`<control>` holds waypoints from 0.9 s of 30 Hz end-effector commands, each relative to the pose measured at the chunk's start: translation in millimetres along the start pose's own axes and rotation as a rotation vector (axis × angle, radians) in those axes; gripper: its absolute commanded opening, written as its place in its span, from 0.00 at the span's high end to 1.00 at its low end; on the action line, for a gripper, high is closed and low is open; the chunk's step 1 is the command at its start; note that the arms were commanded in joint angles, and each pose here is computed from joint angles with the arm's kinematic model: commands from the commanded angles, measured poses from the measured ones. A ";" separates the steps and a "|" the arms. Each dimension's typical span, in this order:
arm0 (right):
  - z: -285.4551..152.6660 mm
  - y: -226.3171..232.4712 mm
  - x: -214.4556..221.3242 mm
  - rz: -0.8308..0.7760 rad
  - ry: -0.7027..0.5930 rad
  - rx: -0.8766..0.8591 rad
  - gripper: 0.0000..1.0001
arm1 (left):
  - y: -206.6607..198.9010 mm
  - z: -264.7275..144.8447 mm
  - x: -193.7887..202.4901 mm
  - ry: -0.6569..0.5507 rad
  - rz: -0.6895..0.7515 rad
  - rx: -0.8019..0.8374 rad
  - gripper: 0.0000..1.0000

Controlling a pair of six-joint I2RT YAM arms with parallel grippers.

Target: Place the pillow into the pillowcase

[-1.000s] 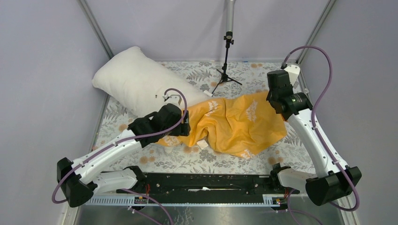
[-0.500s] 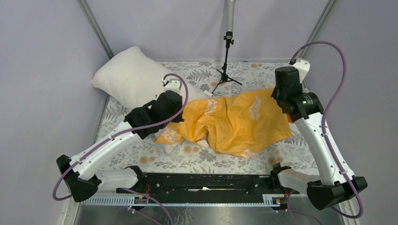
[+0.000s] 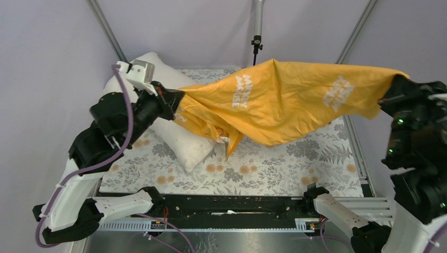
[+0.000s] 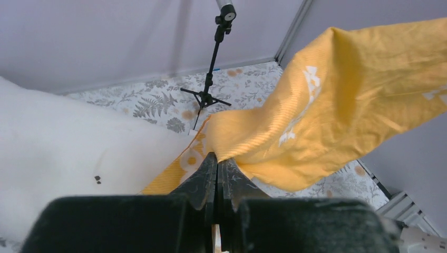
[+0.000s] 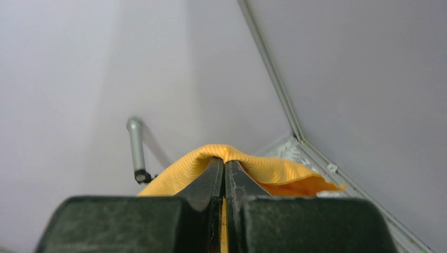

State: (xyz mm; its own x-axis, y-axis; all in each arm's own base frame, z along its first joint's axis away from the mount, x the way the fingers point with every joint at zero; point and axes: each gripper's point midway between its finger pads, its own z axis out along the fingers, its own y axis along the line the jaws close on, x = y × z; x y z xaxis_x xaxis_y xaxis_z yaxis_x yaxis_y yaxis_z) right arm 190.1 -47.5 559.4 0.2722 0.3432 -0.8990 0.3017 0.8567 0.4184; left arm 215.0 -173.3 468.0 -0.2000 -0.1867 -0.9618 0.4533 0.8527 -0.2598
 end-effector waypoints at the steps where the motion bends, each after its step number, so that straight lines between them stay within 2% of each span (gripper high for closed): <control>1: -17.2 -17.0 -45.7 0.023 -0.120 0.044 1.00 | -14.1 -22.7 -38.6 -0.091 0.066 0.104 1.00; 8: -44.2 -21.7 -97.0 0.083 -0.211 0.001 1.00 | -39.4 -39.3 -91.5 -0.174 0.053 0.207 1.00; 11: -15.8 -3.4 -62.9 0.017 -0.110 0.001 1.00 | -52.5 -2.4 -74.3 -0.076 0.054 0.206 1.00; 14: 11.6 9.4 3.2 -0.097 0.012 0.066 1.00 | -59.6 53.3 -20.6 0.074 0.059 0.178 1.00; 21: 48.2 3.5 94.6 -0.321 0.044 0.263 1.00 | -58.9 186.4 166.0 0.473 0.060 0.093 1.00; 23: 60.5 -13.6 119.1 -0.323 0.083 0.301 1.00 | -51.8 209.5 200.2 0.519 0.060 0.050 1.00; 27: 87.4 -73.9 175.2 -0.370 0.245 0.442 1.00 | -38.0 232.9 235.3 0.573 0.032 -0.003 1.00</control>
State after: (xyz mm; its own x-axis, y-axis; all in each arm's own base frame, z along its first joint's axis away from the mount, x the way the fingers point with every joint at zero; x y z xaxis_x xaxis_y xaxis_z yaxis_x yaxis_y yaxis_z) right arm 303.6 -40.7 388.4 -0.1988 0.0443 -0.9790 0.5977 0.7972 -0.0854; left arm 337.1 -359.2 192.9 -0.6566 0.2614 -0.7075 0.4981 0.8547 -0.1465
